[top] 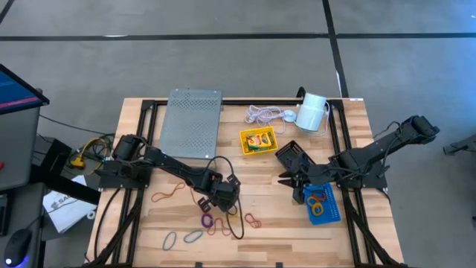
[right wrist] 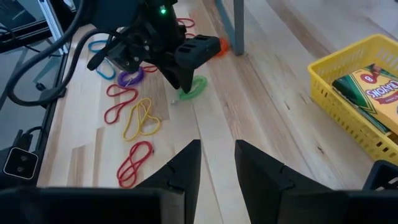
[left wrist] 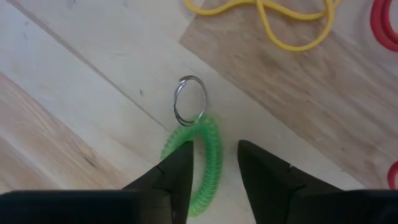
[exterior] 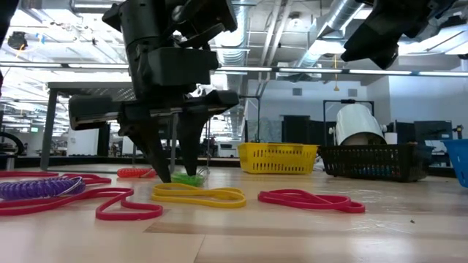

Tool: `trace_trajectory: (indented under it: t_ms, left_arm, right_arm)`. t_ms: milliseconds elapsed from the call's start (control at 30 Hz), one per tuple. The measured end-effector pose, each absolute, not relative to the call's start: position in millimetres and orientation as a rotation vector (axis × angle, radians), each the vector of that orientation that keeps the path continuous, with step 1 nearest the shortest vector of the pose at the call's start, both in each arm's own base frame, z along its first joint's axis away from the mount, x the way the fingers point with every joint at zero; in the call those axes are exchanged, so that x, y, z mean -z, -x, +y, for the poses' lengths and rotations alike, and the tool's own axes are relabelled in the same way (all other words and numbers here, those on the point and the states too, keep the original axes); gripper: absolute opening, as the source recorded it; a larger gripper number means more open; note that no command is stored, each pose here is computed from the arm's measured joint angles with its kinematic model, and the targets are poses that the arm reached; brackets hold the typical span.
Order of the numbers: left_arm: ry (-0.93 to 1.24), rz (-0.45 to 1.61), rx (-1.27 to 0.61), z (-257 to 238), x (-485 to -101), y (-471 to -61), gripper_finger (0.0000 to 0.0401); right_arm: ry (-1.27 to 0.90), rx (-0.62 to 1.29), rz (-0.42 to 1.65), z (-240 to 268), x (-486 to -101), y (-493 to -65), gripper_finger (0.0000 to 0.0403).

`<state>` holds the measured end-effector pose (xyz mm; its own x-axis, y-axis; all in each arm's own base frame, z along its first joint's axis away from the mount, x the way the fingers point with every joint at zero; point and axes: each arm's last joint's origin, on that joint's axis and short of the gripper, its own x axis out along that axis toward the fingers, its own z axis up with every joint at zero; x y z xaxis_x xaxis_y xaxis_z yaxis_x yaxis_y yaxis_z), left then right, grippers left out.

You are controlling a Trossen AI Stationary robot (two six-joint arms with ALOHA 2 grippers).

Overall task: Pick & Place Office Desk Supplies
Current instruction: Put the green spring keychain into the blue bin

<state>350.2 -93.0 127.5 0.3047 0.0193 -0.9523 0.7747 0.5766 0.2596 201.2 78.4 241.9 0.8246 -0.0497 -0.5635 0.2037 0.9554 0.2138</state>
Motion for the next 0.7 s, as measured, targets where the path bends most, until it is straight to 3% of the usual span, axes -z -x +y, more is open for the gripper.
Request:
trace_trajectory:
  t_ms: [233, 533, 700]
  left_arm:
    - [-0.818, 1.175, 0.574, -96, -127, -349, 0.0017]
    - [-0.717, 1.155, 0.500, -100, -141, -345, 0.0003]
    - [-0.633, 1.072, 0.437, -101, -173, -340, 0.0002]
  right_arm:
    - [-0.272, 0.136, 0.586, 78, -242, -201, 0.0097]
    - [-0.276, 0.134, 0.580, 79, -243, -202, 0.0097]
    - [-0.270, 0.120, 0.553, 79, -245, -203, 0.0097]
